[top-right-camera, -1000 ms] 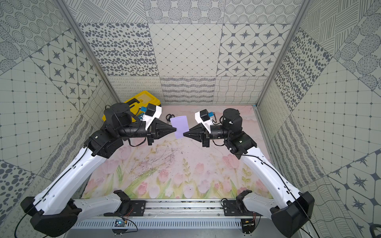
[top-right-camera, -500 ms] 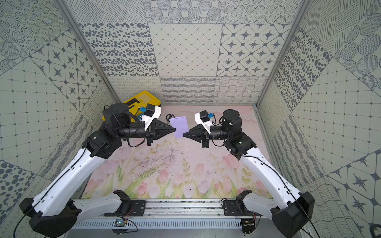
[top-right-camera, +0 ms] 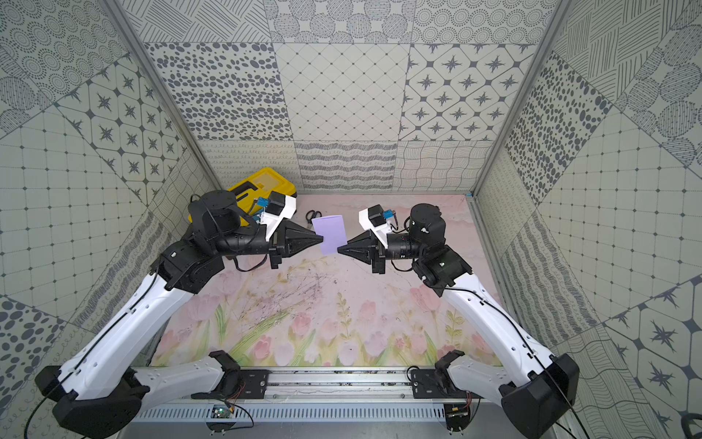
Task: Fold the square paper along the opposite sides
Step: Smooth out the paper, then place the paper at the center of the board.
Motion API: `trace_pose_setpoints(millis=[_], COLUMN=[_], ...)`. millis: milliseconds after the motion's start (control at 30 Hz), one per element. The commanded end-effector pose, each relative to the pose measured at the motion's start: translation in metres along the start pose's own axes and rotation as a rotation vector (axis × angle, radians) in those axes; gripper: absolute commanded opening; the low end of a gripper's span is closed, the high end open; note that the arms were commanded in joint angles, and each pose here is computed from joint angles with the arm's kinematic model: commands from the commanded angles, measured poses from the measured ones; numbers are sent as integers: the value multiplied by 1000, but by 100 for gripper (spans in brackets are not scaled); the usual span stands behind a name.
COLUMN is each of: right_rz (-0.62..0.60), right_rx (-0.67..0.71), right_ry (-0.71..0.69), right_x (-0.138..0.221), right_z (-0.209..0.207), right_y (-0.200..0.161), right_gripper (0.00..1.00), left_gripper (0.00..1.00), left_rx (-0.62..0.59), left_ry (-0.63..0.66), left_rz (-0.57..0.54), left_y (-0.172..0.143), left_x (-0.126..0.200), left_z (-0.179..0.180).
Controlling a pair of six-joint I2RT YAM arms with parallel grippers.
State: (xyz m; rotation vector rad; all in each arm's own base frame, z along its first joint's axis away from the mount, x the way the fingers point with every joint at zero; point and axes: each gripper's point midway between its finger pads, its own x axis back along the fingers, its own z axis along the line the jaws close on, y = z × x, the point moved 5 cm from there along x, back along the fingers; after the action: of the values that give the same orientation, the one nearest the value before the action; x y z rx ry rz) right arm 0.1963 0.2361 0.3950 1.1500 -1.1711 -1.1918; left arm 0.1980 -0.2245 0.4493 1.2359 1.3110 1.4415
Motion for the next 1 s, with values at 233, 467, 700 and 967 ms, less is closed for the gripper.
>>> trace_pose_setpoints(millis=[233,467,700,967], right_rz=[-2,-4,16,-23], right_rx=[-20,-28,-123,-274], right_ry=[-50,-97,-352,-921], right_x=[2,7,23,92], right_z=[-4,-3,-16,-20], right_y=[-12,-17,-36,-69], right_gripper=[18,51,97,97], left_gripper=[0,0,0,0], left_rx=[-59,-54,13,477], left_ry=[0,2,64,80], left_rz=[-41,-42,-25,88], left_y=[13,13,-4,-117], left_x=[4,4,0,-40], left_z=[-4,-3,7,36])
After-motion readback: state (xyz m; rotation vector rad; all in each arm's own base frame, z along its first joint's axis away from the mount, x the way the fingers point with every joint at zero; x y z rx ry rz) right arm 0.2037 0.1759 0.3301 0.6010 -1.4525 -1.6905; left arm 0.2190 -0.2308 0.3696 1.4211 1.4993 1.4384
